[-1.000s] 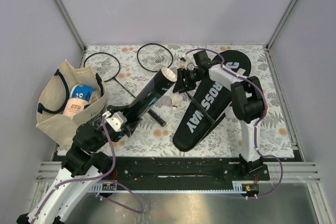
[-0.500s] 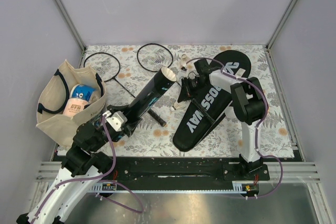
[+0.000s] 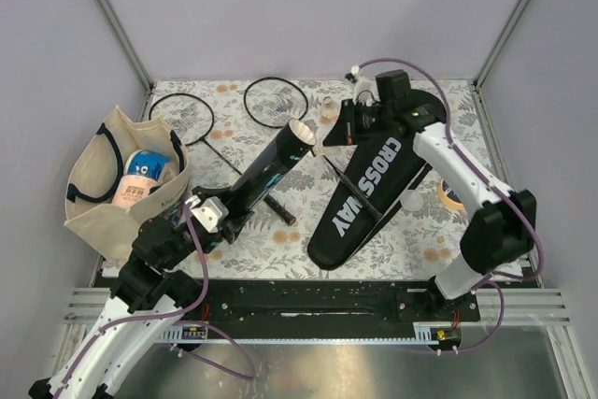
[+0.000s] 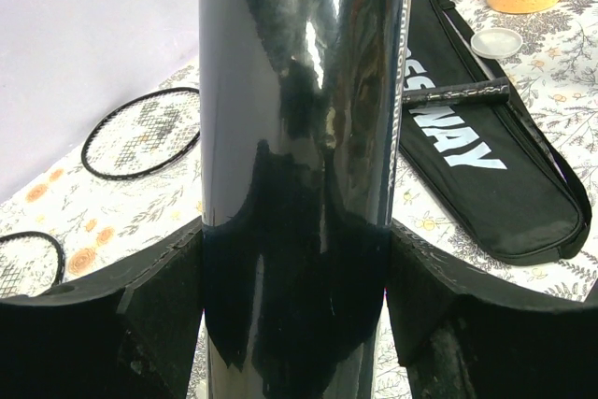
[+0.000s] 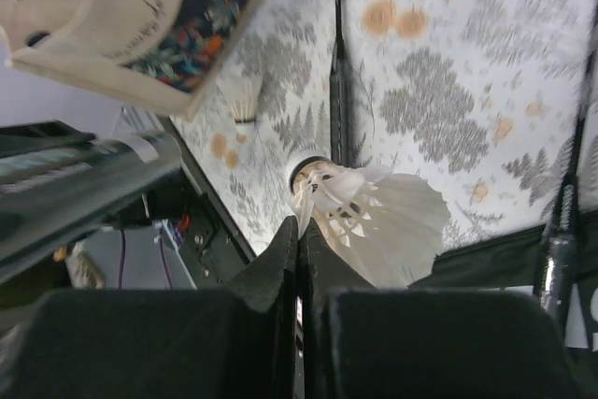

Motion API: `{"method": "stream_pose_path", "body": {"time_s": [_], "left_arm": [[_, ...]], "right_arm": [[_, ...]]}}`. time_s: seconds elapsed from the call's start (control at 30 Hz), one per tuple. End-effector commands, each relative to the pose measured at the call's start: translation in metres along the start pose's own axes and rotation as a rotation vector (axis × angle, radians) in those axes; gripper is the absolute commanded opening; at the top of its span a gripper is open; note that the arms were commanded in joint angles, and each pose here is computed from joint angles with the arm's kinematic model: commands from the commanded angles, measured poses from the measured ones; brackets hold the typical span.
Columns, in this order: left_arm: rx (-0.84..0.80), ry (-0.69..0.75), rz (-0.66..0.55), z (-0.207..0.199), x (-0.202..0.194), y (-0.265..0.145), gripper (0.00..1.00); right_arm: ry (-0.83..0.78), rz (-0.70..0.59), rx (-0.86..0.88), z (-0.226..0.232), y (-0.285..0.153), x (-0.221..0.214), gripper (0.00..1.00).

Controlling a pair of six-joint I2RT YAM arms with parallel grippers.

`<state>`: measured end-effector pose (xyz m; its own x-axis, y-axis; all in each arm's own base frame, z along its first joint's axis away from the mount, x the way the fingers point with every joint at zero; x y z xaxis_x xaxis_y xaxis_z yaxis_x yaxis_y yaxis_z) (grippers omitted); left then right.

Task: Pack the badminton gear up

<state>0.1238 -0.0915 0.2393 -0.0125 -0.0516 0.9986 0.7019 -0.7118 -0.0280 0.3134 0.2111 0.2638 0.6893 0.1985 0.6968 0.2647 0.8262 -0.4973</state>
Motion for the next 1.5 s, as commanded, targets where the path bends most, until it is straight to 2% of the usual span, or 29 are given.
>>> {"method": "stream_pose_path", "body": {"time_s": [0.0, 0.3, 0.47, 0.8, 1.03, 1.3, 1.47], "left_arm": [[-0.027, 0.008, -0.061, -0.002, 0.017, 0.002, 0.28], [-0.055, 0.020, -0.011, -0.002, 0.015, 0.007, 0.28], [-0.083, 0.028, 0.012, -0.004, 0.016, 0.010, 0.27], [-0.170, 0.049, 0.017, -0.010, 0.020, 0.013, 0.28], [-0.200, 0.039, 0.014, -0.013, 0.024, 0.015, 0.28], [-0.219, 0.028, 0.001, -0.015, 0.026, 0.016, 0.27], [-0.222, 0.076, 0.010, -0.013, 0.032, 0.014, 0.27]], "right_arm": [[-0.101, -0.187, -0.072, 0.047, -0.064, 0.042, 0.01], [-0.270, -0.362, -0.115, 0.116, -0.148, 0.052, 0.03], [-0.348, -0.401, -0.078, 0.135, -0.166, 0.049, 0.05], [-0.349, -0.328, 0.097, 0.146, -0.158, 0.036, 0.06], [-0.291, -0.227, 0.145, 0.135, -0.135, 0.016, 0.07], [-0.269, -0.192, 0.267, 0.139, -0.114, 0.006, 0.07], [-0.266, -0.160, 0.307, 0.142, -0.099, 0.004, 0.07]]}}
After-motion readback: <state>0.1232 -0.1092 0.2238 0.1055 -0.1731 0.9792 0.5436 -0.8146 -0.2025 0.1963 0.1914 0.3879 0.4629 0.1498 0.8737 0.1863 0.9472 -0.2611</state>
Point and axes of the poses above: each gripper's point midway between its finger pads, its own y axis out along the fingers, its own z axis along the line the jaws close on, x = y × z, the point moved 8 cm from there along -y, back along the fingers, and after that the axes turned 12 degrees about -y, right-handed, at the moved point
